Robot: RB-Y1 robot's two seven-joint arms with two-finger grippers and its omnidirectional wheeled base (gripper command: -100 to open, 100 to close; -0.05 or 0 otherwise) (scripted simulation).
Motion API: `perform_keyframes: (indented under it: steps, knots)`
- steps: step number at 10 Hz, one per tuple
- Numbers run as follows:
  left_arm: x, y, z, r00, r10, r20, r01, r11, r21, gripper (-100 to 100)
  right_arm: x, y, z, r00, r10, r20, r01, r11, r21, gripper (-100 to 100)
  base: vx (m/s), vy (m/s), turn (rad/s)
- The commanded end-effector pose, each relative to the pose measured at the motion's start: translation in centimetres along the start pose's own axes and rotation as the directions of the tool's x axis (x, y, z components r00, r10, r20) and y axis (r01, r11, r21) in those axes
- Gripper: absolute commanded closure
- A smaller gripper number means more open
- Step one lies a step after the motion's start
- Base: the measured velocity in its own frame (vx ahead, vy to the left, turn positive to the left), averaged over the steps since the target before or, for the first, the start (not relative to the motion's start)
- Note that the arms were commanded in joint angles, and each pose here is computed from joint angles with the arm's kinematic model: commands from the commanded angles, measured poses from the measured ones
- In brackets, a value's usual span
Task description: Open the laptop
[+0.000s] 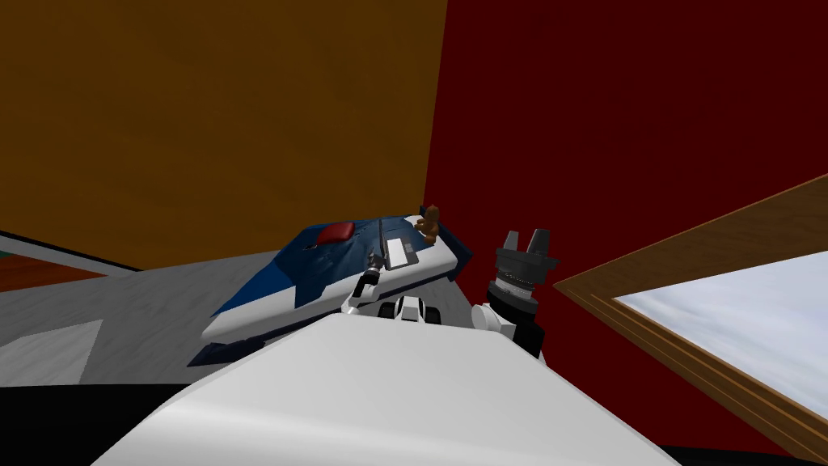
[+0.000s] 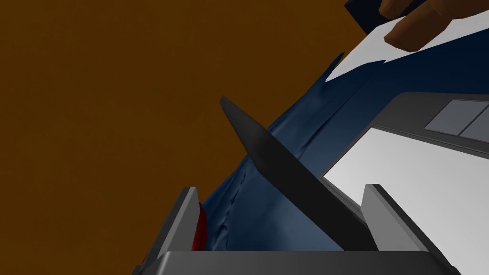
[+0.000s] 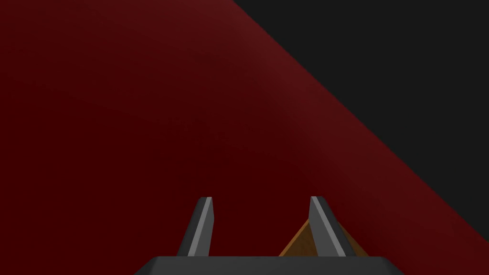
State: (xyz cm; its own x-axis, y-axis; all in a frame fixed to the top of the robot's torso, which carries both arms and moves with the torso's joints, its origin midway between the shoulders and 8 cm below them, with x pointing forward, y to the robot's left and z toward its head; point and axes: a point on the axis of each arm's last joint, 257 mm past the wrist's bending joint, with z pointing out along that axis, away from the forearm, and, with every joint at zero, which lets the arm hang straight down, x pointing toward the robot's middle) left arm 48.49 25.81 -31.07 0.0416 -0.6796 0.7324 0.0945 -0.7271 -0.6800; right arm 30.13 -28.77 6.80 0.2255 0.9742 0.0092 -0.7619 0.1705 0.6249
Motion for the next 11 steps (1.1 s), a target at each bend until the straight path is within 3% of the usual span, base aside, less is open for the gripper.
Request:
perform_keyframes:
  steps: [1,2,3,4,6,8,11]
  knots:
    - [0.0,0.1,0.0,1.0,-0.003,0.001,0.003,1.0,-0.001,-100,0.0,0.0,0.0,1.0,0.0,0.0,0.0,1.0,0.0,0,0.0,0.0,0.0]
    - [0.0,0.1,0.0,1.0,-0.002,0.001,0.002,1.0,0.0,100,0.0,0.0,0.0,1.0,0.0,0.0,0.0,1.0,0.0,0,0.0,0.0,0.0]
    - [-0.4,0.1,1.1,0.9974,0.072,0.006,-0.072,0.997,-0.028,100,0.0,0.0,0.0,1.0,0.0,0.0,0.0,1.0,0.0,0,0.016,-0.082,0.079]
    - [-0.4,0.1,1.1,0.9974,0.072,0.006,-0.072,0.997,-0.028,100,0.0,0.0,0.0,1.0,0.0,0.0,0.0,1.0,0.0,0,-0.002,-0.134,0.043]
    - [-0.8,0.0,2.2,0.9892,0.146,0.009,-0.146,0.988,-0.052,100,0.0,0.0,0.0,1.0,0.0,0.0,0.0,1.0,0.0,0,-0.003,-0.145,0.03]
    - [-1.2,-0.2,3.3,0.9756,0.219,0.013,-0.218,0.9731,-0.075,100,0.0,0.0,0.0,1.0,0.0,0.0,0.0,1.0,0.0,0,0.02,-0.158,0.05]
    - [-1.9,-0.7,5.0,0.9455,0.325,0.017,-0.322,0.9405,-0.109,100,0.0,0.0,0.0,1.0,0.0,0.0,0.0,1.0,0.0,0,-0.013,-0.157,0.048]
